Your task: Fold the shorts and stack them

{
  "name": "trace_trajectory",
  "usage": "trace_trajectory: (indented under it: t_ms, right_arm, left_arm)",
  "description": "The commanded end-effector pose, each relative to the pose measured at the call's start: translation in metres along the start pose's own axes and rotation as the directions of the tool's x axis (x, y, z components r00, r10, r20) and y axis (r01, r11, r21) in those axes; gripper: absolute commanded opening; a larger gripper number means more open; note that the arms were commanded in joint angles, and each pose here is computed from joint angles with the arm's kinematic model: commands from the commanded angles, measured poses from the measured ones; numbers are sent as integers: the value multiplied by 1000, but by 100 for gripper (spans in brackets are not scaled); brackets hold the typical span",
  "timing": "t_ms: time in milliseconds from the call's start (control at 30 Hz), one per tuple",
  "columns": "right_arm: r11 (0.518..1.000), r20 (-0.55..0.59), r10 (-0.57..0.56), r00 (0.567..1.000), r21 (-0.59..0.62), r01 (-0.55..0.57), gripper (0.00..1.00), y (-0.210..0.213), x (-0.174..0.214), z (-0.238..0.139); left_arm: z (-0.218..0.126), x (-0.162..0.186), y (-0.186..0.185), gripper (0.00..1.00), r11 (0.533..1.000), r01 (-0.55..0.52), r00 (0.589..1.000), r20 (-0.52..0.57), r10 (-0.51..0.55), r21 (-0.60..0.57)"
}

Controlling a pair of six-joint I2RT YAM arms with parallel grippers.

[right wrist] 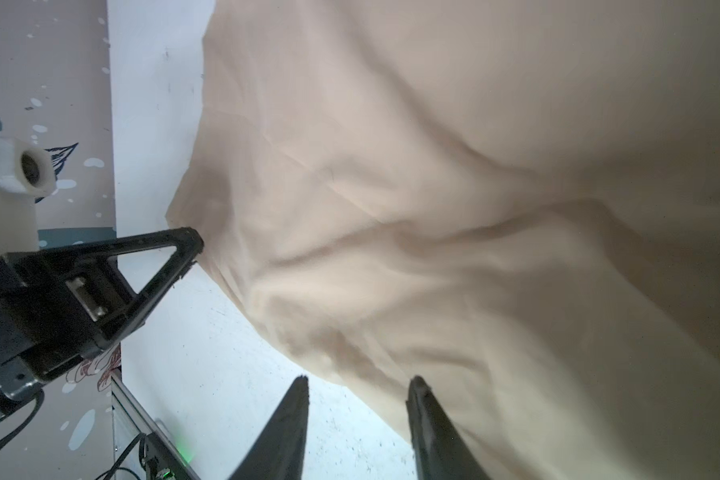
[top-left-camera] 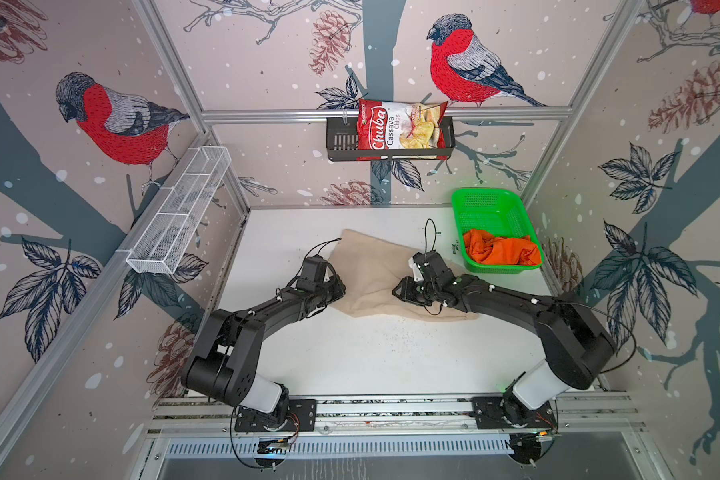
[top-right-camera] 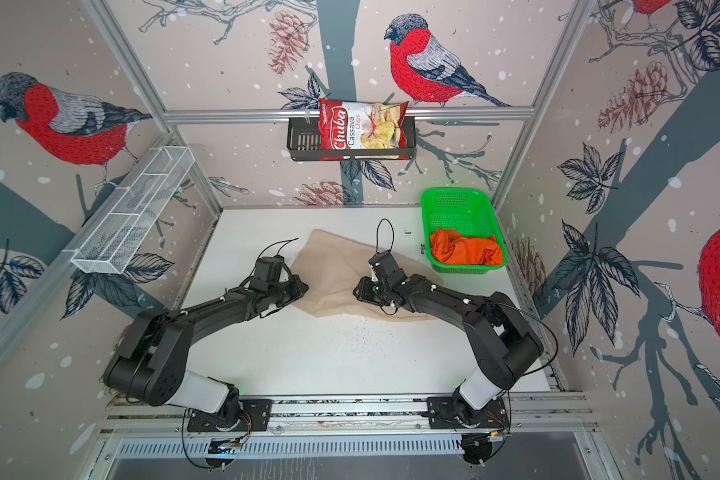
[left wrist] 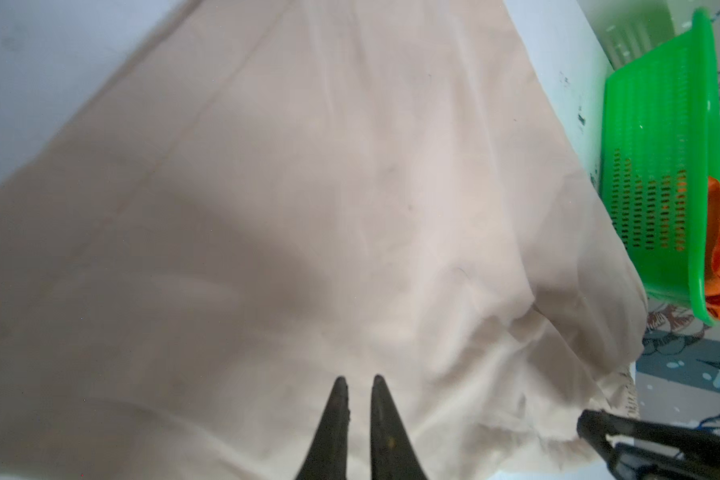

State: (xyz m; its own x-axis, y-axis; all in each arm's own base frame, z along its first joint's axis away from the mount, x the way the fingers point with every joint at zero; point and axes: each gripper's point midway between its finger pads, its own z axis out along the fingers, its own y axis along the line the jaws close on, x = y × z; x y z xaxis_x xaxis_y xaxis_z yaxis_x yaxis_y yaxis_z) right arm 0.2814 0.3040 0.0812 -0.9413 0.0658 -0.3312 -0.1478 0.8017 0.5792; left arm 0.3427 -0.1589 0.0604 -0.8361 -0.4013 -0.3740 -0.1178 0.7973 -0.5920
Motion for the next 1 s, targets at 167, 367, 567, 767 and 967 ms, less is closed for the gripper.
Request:
trace_trajectory:
  t_ms: [167,367,567,767,967]
  right_arm:
    - [1000,-31,-4,1000,19,4,38,-8,8,29]
    - [996,-110,12,994,84,-3,30,-40,37,45]
    - [992,-208,6,978,124,20,27,-58,79,42]
    - [991,-267,-38,963,116,72,27,-43,113,23]
    - [997,-141,-67,988,28,72,40,6,64,0]
  left_arm:
    - [15,8,35,8,997,47,998,-41,-49,-63]
    - [12,24,67,6,985,137,989,-36,-141,-103]
    - [-5,29,83,6,977,162,986,-15,-166,-141]
    - [-41,17,62,7,986,133,991,46,-128,-105]
    - [-71,-7,31,12,998,56,986,159,-54,-6]
